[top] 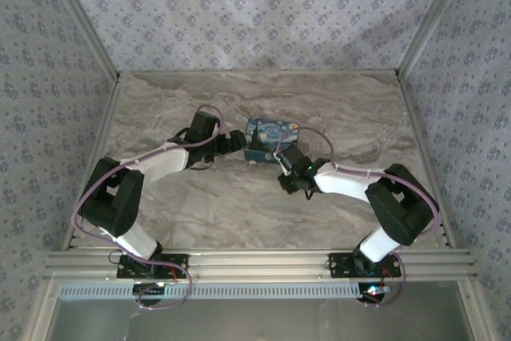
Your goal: Unlock the padlock with the key
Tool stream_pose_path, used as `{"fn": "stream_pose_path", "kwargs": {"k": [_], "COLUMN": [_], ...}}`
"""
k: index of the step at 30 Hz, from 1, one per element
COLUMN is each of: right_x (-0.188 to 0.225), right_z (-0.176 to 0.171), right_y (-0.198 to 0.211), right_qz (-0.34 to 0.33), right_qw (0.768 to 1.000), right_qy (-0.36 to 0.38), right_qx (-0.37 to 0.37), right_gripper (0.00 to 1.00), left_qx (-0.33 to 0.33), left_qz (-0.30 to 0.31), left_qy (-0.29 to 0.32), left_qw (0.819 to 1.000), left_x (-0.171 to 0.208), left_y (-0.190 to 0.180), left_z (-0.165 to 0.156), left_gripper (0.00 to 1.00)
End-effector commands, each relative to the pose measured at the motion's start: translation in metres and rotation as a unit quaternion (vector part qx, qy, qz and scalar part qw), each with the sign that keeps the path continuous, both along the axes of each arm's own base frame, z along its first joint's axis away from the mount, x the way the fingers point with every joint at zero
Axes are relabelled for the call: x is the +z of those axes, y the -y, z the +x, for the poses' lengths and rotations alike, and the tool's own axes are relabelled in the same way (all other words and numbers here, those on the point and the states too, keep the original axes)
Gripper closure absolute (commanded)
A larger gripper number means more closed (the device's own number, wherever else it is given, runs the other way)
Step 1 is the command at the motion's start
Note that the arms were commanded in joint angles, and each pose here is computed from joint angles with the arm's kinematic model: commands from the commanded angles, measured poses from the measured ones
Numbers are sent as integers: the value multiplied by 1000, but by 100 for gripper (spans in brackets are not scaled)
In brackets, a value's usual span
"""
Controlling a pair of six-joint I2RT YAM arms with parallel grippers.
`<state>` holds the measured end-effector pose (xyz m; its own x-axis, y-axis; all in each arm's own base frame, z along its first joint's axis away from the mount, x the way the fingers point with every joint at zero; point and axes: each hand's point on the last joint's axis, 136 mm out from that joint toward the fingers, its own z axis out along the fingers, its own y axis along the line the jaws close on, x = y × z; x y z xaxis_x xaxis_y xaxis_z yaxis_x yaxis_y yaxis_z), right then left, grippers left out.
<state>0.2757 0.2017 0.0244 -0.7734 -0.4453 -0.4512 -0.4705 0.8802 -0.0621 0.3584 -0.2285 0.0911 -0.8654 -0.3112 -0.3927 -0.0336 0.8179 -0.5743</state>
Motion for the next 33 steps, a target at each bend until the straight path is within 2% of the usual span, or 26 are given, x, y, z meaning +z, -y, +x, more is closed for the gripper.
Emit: {"fn": "stream_pose_path", "kwargs": {"k": [1,4,7,16,18,26,29,31,33], "right_x": [-12,-10,0,78,92,141,152,161,168], "right_z": [-9,-6,2,34,44,81,96,102,107], "right_y": [41,56,58,52,58,102,135,165,189], "right_qz": [-58,-64,-47,26,37,77,61,35,18], "right_qw": [993,986,986,985,981,953,931,906,881], "right_qy": [-44,-45,-19,67,82,146,178,216,262], "right_qx": [-98,-146,-158,-159,-170,-255,-312,-362,-394], "right_gripper": [70,67,63,43,0,0,0,0,0], "left_qx": [7,10,13,39,48,93,118,129,163], "left_qz": [-3,0,2,19,25,92,140,174,233], "left_qy": [17,20,20,51,60,105,123,137,159], "left_qw": [1000,1000,1000,998,997,986,975,967,945], "left_x": [14,16,15,33,40,74,86,95,102], "left_y": [-4,-7,-10,-29,-37,-90,-118,-136,-161], "left_z": [3,3,3,7,9,8,9,10,11], "left_gripper": [2,2,2,2,2,2,2,2,2]}}
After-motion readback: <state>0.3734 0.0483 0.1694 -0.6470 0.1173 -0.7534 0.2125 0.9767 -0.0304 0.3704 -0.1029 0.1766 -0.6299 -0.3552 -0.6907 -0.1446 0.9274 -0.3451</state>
